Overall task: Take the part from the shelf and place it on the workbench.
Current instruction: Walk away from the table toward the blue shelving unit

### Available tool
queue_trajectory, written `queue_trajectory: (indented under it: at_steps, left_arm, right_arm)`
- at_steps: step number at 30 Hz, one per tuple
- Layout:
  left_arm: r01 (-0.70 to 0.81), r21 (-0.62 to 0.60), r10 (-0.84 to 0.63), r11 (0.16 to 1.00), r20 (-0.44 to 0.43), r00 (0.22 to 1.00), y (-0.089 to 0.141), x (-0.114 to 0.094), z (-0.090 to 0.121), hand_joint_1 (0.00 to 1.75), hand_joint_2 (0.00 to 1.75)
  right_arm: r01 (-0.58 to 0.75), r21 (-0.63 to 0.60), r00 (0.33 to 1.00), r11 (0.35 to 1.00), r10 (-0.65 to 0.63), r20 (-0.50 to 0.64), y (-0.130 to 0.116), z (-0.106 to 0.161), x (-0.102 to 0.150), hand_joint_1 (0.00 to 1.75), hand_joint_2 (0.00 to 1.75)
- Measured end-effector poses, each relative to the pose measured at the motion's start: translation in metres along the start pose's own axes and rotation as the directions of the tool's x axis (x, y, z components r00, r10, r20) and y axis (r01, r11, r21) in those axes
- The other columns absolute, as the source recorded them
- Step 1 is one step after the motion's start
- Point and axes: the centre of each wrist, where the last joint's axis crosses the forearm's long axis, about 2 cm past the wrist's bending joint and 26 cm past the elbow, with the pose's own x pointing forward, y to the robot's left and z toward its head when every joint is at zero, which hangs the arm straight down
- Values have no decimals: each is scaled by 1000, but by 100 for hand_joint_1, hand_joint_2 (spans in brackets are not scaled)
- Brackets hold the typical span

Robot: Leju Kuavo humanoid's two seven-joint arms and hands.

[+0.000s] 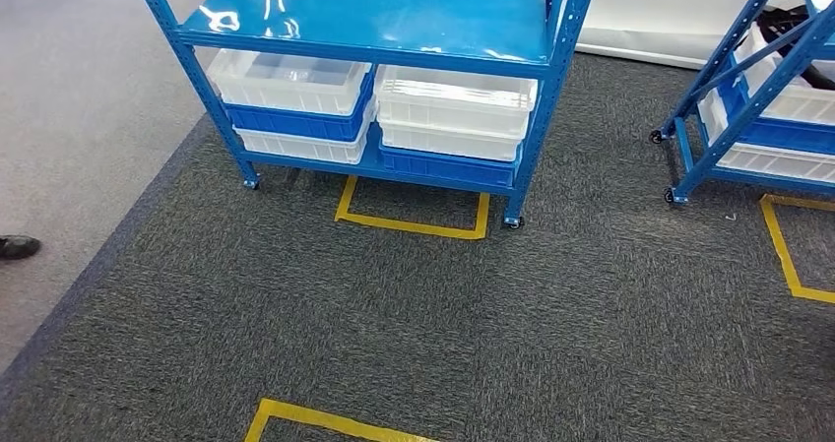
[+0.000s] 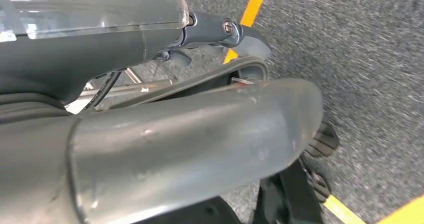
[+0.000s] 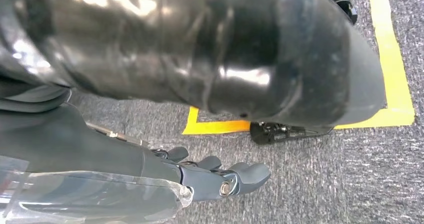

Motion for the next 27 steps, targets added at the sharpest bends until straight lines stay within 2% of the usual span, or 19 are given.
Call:
queue_trajectory:
  at_steps: [27]
  left_arm:
    - [2, 46, -3, 999, 11, 1000, -5, 0, 0, 0, 0]
  right_arm:
    - [-3, -7, 1000, 1000, 3, 3, 1, 0, 1, 0, 0]
